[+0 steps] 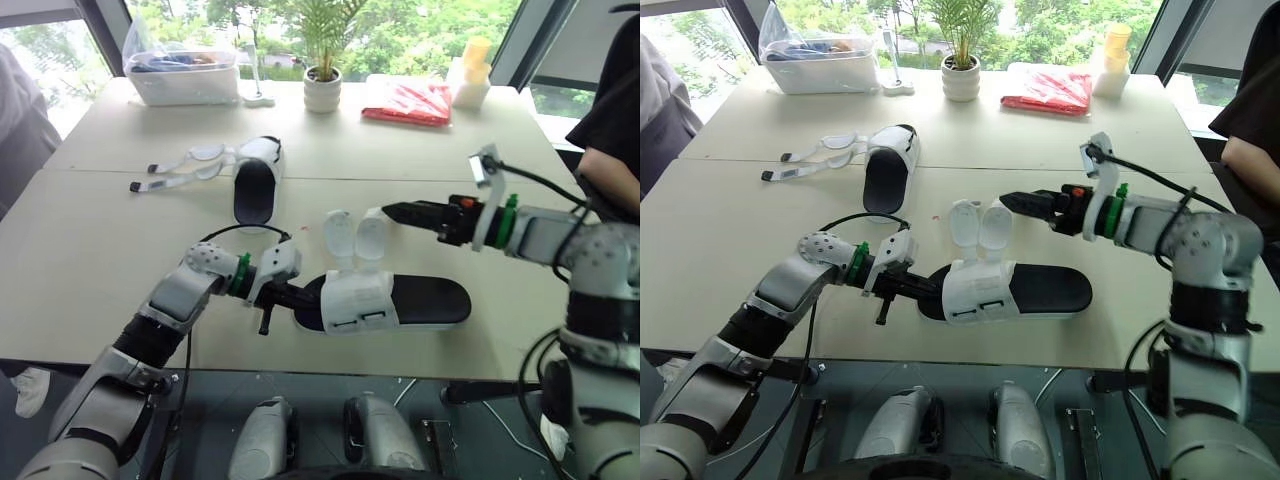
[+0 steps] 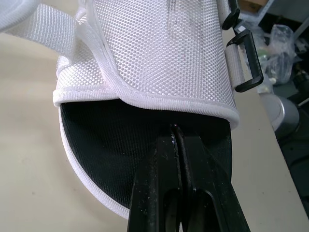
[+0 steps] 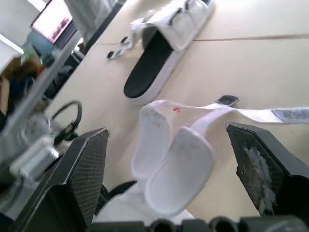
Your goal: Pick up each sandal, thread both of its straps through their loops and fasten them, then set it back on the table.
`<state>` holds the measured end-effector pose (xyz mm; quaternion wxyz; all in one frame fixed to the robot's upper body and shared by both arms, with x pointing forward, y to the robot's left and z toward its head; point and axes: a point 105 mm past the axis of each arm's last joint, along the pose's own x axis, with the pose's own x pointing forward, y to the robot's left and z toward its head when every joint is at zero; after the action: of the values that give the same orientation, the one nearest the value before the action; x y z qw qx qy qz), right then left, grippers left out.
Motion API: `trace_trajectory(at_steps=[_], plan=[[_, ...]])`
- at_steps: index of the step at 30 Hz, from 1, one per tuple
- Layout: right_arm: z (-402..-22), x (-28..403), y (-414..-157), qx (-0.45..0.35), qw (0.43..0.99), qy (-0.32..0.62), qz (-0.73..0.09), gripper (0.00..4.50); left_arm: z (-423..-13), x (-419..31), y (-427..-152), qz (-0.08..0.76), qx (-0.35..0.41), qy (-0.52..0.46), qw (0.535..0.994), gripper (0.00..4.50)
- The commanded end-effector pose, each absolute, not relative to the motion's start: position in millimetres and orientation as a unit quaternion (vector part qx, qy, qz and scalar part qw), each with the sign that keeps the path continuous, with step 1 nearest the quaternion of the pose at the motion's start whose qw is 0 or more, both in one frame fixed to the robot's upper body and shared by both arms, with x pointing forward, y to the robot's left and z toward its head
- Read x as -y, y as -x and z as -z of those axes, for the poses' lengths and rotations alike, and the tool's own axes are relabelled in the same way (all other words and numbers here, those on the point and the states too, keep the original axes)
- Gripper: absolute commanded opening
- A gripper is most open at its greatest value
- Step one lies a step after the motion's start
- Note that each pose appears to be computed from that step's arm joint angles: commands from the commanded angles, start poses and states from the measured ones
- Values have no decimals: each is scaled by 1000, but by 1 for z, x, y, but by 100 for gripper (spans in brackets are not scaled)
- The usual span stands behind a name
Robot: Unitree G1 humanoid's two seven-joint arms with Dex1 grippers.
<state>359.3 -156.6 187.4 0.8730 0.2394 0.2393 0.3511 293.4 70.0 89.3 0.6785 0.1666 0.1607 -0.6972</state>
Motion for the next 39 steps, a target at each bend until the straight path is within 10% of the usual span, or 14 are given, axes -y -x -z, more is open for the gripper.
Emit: trace_trajectory(at_steps=[1,17,20,26,39], plan=[[-184,169,-380,-269,863,-316,-287,416,-72,-75,-306,658,-187,-195,703,6],[-139,159,-422,-306,829,-442,-154,416,-83,-77,-300,659,-159,-191,710,6],[-139,161,-431,-286,823,-471,-138,333,-83,-77,-299,659,-160,-192,710,0],[-140,160,-435,-271,823,-478,-142,23,-82,-80,-298,658,-163,-194,709,0],[-168,150,-419,-250,854,-381,-252,4,-82,-78,-303,656,-161,-194,711,0]])
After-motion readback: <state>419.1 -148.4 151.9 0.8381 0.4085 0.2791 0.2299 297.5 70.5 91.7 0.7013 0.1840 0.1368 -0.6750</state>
